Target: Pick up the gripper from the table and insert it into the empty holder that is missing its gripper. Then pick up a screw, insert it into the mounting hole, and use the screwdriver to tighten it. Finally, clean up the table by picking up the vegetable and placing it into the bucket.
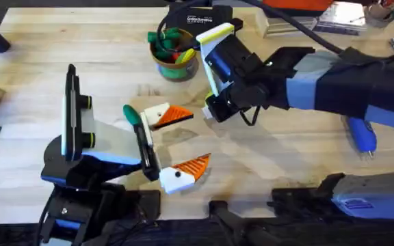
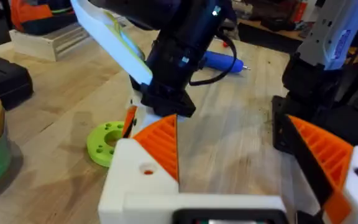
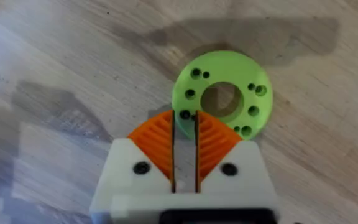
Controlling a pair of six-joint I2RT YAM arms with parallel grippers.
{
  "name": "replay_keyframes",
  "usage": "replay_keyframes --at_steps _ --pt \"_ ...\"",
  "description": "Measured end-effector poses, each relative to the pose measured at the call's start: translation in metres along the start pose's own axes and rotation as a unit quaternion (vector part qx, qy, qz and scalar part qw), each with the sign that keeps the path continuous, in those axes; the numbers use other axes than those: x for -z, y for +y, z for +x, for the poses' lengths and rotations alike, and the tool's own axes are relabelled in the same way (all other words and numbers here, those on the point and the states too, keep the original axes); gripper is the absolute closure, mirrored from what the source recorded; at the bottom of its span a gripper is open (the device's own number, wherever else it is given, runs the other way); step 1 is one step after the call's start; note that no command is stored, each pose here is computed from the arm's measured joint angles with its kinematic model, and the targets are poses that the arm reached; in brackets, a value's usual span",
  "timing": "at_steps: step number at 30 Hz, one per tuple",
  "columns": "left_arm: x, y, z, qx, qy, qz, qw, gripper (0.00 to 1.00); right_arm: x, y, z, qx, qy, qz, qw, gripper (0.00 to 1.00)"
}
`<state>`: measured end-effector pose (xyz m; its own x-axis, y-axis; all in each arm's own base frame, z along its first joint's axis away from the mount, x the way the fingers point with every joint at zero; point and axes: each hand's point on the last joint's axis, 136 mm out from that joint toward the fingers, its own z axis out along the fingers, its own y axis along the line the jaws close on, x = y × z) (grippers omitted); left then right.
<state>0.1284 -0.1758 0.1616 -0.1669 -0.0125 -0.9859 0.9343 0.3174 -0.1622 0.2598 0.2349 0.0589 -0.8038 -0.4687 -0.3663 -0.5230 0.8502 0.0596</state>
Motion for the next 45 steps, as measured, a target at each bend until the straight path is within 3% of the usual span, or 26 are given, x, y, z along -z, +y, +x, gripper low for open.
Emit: replay_keyframes --at_steps 3,7,12,20,27,40,45 --pt "0.000 0.000 0.000 0.000 0.000 0.000 1.000 0.015 0.000 0.000 -0.002 0.005 -0.004 -0.001 1.000 0.760" --pt "0.000 0.000 0.000 0.000 0.000 0.000 1.000 0.015 0.000 0.001 -0.004 0.009 -0.008 -0.002 1.000 0.756" --pt "0.000 0.000 0.000 0.000 0.000 0.000 1.000 0.015 0.000 0.002 -0.011 0.011 -0.021 -0.004 1.000 0.817" --pt "0.000 0.000 0.000 0.000 0.000 0.000 1.000 0.015 -0.005 0.001 -0.003 0.012 -0.003 -0.001 1.000 0.831" --pt "0.000 0.000 0.000 0.000 0.000 0.000 1.000 0.015 -0.008 -0.001 -0.006 0.013 -0.005 0.007 1.000 0.990" --pt "0.000 0.000 0.000 0.000 0.000 0.000 1.000 0.015 0.001 -0.003 0.002 0.054 0.028 0.011 0.998 0.994" --pt "0.000 0.000 0.000 0.000 0.000 0.000 1.000 0.015 0.019 0.001 -0.015 0.068 0.018 0.009 0.997 0.994"
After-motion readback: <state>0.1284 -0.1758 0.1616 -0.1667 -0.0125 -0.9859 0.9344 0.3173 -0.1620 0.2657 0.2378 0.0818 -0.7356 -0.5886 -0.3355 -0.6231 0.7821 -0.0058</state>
